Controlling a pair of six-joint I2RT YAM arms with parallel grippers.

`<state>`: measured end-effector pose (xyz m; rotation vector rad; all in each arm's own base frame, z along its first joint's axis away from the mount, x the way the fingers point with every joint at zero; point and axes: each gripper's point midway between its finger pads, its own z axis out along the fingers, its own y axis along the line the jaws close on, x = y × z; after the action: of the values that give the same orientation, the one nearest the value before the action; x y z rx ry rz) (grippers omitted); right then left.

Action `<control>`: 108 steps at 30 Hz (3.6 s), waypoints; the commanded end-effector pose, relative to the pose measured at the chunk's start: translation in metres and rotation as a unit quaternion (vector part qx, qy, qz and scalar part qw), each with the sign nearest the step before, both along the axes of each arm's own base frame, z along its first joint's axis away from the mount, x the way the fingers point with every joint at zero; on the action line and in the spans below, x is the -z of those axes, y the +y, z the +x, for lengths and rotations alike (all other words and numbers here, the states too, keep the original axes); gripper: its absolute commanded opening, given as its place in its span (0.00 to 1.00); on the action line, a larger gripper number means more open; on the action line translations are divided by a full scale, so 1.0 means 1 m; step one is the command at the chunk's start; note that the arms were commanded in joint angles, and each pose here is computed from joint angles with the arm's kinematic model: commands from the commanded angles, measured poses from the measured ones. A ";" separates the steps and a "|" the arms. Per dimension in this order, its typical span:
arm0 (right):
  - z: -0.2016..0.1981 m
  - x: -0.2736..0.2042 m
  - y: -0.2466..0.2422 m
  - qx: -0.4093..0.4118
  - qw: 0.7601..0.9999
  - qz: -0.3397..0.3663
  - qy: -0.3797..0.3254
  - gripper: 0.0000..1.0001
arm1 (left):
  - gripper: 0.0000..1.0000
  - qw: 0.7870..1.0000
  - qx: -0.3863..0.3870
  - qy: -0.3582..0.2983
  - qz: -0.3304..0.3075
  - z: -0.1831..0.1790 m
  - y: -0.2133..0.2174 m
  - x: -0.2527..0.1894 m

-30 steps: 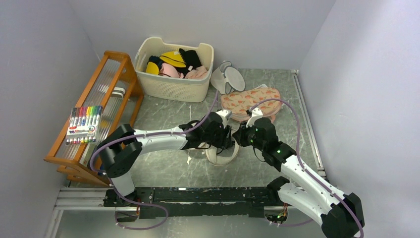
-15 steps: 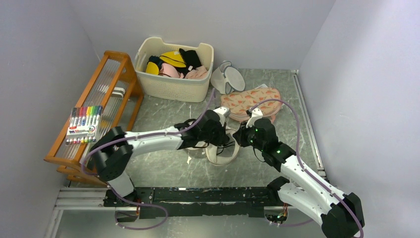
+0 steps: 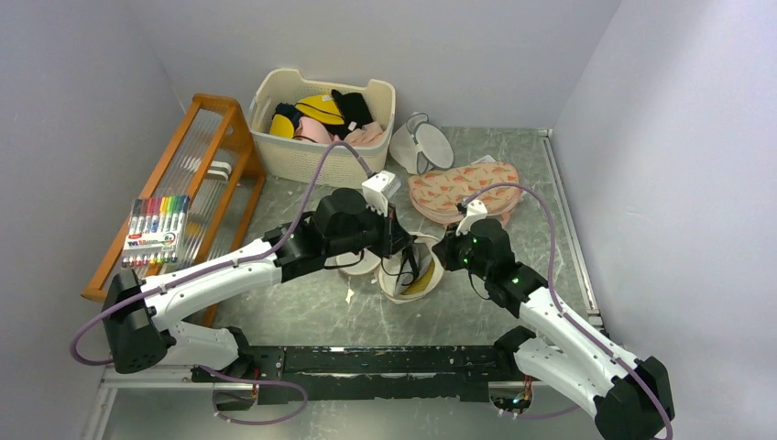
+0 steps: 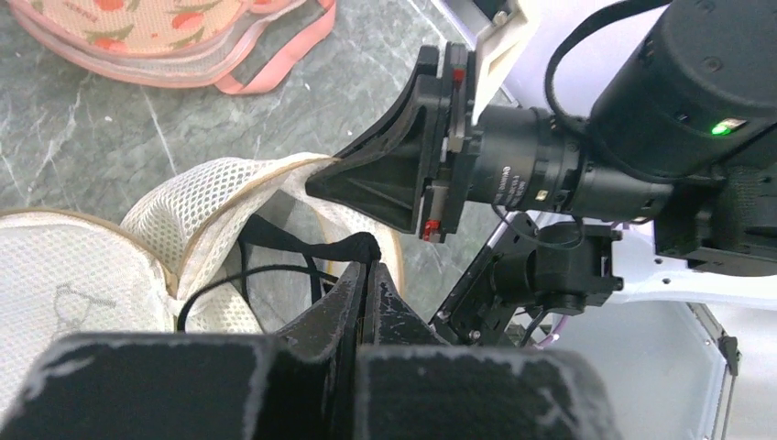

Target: Unzip the laundry bag and remove the bra

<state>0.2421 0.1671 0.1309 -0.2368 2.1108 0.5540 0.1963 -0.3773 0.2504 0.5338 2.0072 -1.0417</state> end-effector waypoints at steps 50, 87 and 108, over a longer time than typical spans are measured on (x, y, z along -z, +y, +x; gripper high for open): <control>0.006 0.002 -0.003 0.015 1.000 -0.010 -0.005 0.02 | 0.07 0.920 -0.242 -0.307 -0.016 0.290 0.108 -0.259; 0.005 0.001 -0.003 0.012 1.000 -0.007 -0.008 0.02 | 0.55 0.932 -0.278 -0.103 0.210 0.351 0.147 -0.017; 0.000 0.005 0.007 -0.013 1.000 0.004 0.010 0.02 | 0.74 0.998 -0.036 0.045 -0.007 0.063 0.066 0.026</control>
<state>0.2420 0.1701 0.1199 -0.2493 2.1503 0.5560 0.3085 -0.2645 0.2093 0.3495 2.1646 -0.8080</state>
